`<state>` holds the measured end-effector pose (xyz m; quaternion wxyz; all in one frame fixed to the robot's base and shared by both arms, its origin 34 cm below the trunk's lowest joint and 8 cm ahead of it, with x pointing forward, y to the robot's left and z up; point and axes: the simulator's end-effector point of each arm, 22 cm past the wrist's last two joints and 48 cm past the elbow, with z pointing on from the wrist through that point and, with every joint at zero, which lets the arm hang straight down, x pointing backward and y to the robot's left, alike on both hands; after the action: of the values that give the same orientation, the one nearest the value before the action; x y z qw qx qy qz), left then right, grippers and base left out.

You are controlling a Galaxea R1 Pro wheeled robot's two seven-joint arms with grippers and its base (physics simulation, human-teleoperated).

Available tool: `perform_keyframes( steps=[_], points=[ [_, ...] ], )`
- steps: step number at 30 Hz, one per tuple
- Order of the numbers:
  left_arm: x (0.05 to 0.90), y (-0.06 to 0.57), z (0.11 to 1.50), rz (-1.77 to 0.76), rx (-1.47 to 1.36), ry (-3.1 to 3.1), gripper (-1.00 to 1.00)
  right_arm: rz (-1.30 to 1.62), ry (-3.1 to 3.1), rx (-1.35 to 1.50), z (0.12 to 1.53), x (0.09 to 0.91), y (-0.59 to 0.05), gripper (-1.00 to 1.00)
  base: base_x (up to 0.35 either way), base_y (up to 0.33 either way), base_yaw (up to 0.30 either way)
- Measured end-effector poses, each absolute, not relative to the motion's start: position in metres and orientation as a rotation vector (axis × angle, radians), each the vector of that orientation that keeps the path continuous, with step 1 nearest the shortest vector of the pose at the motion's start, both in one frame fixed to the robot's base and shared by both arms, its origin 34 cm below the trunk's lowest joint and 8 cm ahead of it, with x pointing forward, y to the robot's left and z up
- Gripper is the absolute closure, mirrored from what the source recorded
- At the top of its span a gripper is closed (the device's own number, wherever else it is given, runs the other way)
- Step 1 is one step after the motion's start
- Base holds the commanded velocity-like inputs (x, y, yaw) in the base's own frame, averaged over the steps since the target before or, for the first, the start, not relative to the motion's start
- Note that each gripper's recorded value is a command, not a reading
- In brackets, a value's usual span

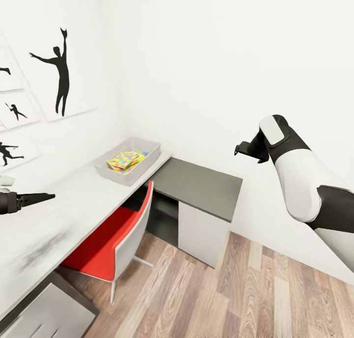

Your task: Put all the toys in the child's room - the three board games (two on the bed and one on the table), the two jigsaw puzzles on the table, and the tennis ball on the table - inside the toy box on the table in the child's room.

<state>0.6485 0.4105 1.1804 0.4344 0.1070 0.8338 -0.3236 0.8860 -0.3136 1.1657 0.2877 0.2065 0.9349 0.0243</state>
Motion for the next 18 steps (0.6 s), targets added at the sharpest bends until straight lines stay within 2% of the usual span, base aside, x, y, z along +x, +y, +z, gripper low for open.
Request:
perform_keyframes(
  steps=[18],
  points=[
    [0.647, 0.409, 1.186, -0.812, 0.272, 2.062, -1.0, 0.047, 2.483, 0.577, 1.171, 0.882, -0.331, -1.0, 0.0, 0.0, -0.277]
  ],
)
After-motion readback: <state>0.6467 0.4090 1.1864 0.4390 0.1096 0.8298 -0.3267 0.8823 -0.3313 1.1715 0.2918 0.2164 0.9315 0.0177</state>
